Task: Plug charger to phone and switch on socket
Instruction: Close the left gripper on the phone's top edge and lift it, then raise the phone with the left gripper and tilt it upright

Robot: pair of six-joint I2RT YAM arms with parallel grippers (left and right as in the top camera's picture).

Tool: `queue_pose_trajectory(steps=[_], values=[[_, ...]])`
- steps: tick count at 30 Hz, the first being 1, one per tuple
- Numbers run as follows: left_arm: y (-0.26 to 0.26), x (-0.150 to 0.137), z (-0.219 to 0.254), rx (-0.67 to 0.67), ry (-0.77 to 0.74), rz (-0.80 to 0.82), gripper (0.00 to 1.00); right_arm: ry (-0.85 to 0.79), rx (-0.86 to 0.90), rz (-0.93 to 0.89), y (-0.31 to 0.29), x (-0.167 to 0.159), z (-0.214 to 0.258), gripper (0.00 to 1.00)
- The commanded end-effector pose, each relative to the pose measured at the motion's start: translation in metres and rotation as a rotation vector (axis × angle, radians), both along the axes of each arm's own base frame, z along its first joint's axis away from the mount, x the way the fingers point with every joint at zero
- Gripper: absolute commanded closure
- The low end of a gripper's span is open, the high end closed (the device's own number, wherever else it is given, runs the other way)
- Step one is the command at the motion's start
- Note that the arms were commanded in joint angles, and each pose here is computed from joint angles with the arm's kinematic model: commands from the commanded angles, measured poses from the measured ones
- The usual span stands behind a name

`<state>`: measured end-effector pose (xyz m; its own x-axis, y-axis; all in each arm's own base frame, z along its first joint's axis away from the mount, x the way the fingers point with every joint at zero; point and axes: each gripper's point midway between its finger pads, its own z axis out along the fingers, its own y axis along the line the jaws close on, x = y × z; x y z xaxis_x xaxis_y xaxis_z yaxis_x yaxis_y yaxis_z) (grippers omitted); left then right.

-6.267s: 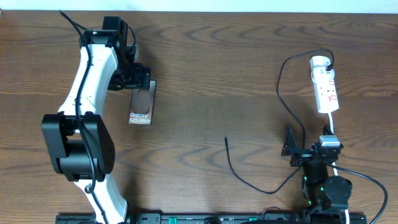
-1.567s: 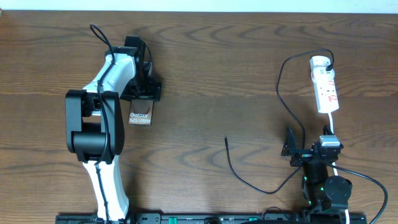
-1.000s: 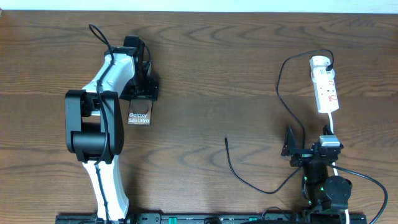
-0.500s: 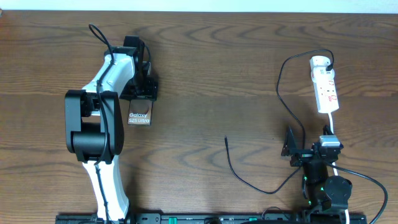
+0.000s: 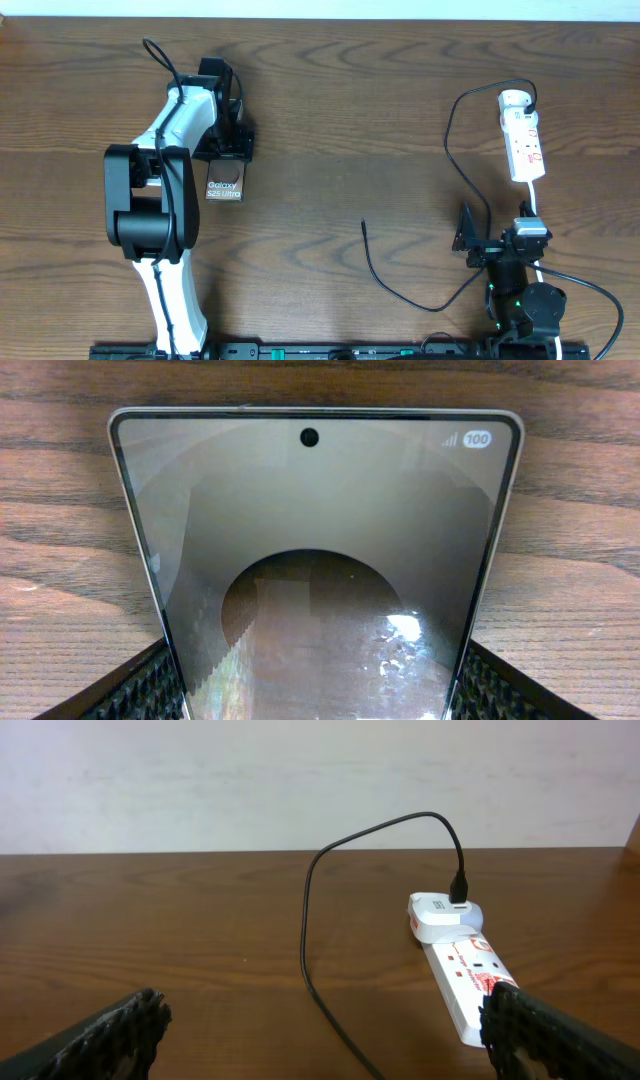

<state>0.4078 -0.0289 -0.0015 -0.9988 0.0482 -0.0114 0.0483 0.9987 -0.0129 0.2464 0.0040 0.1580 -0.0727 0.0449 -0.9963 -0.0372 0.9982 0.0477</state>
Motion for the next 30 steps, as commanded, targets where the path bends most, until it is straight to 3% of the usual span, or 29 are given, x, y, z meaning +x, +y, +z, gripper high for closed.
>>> queue_pose_trajectory(steps=[1,8,14,22,30], values=[[0.000,-0.006,-0.008,-0.008,0.026,0.000,0.93,0.002,0.002,0.006,0.002,0.000,-0.001,0.01],[-0.001,0.005,0.011,-0.011,-0.021,0.001,0.93,0.002,0.002,0.006,0.002,0.000,-0.001,0.01],[-0.002,0.018,0.058,-0.021,-0.142,0.004,0.93,0.002,0.002,0.006,0.002,0.000,-0.001,0.01],[-0.009,0.028,0.177,-0.095,-0.458,0.061,0.93,0.003,0.002,0.006,0.002,0.000,-0.001,0.01],[-0.046,-0.016,0.314,-0.387,-0.752,0.053,0.93,0.002,0.002,0.006,0.002,0.000,-0.001,0.01]])
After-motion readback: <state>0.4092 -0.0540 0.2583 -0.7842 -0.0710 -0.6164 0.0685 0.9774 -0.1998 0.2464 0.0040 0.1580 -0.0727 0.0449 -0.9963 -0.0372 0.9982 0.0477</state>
